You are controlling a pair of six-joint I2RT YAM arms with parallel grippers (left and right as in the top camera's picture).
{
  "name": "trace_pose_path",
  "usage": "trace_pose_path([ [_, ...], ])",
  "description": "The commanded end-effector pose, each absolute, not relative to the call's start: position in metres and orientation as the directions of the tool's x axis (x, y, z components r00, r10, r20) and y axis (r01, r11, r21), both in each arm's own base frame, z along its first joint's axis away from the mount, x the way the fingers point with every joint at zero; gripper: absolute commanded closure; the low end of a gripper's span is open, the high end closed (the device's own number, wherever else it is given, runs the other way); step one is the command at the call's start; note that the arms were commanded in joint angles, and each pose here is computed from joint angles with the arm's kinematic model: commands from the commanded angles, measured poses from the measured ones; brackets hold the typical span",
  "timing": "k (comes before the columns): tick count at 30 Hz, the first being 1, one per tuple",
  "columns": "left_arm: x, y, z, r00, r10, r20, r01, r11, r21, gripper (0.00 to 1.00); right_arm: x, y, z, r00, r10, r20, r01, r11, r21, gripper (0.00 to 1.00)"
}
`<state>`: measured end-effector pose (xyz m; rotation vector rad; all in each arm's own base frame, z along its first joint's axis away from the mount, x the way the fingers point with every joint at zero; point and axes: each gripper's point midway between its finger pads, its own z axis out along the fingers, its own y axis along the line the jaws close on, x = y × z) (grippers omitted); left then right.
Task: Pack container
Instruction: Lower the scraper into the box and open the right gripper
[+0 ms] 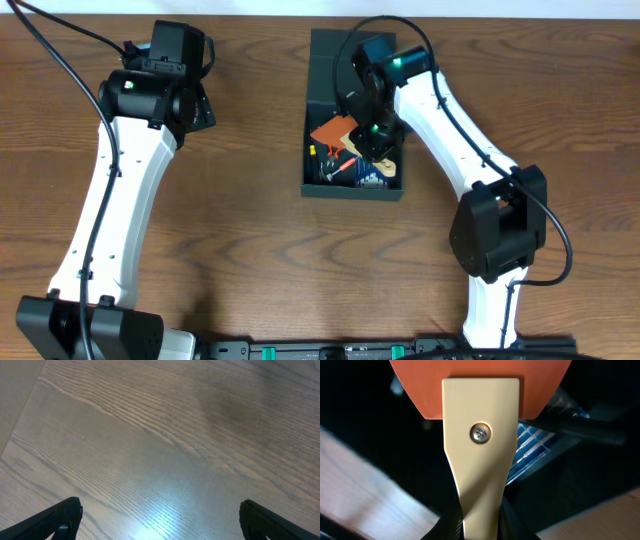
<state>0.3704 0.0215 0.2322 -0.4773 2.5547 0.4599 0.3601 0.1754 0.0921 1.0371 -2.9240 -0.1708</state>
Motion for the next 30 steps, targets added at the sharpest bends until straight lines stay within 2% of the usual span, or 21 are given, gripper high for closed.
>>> trace_pose_path([
  [1,0.370,0.025,0.233,-0.810,-0.251,-0.530,-0.427,0.872,0.239,0.02,0.360,0.169,0.094,-0.776,-0.630,-0.019,-0.628,0.771,0.108,0.99],
  [11,0.370,0.025,0.233,-0.810,-0.251,-0.529,-0.427,0.872,0.239,0.01,0.364,0.169,0.083,-0.782,-0.623,-0.035,-0.622,0.776,0.103,0.98],
  [15,0.370,0.025,0.233,-0.810,-0.251,-0.529,-0.427,0.872,0.239,0.01,0.368,0.171,0.082,-0.781,-0.622,-0.051,-0.624,0.775,0.098,0.92],
  [19,0.370,0.025,0.233,-0.810,-0.251,-0.530,-0.427,0.872,0.239,0.01,0.370,0.172,0.082,-0.781,-0.622,-0.059,-0.625,0.775,0.096,0.77],
  [30,0.370,0.025,0.233,-0.810,-0.251,-0.530,-0.427,0.872,0.239,0.01,0.375,0.174,0.082,-0.779,-0.622,-0.080,-0.627,0.774,0.090,0.69],
])
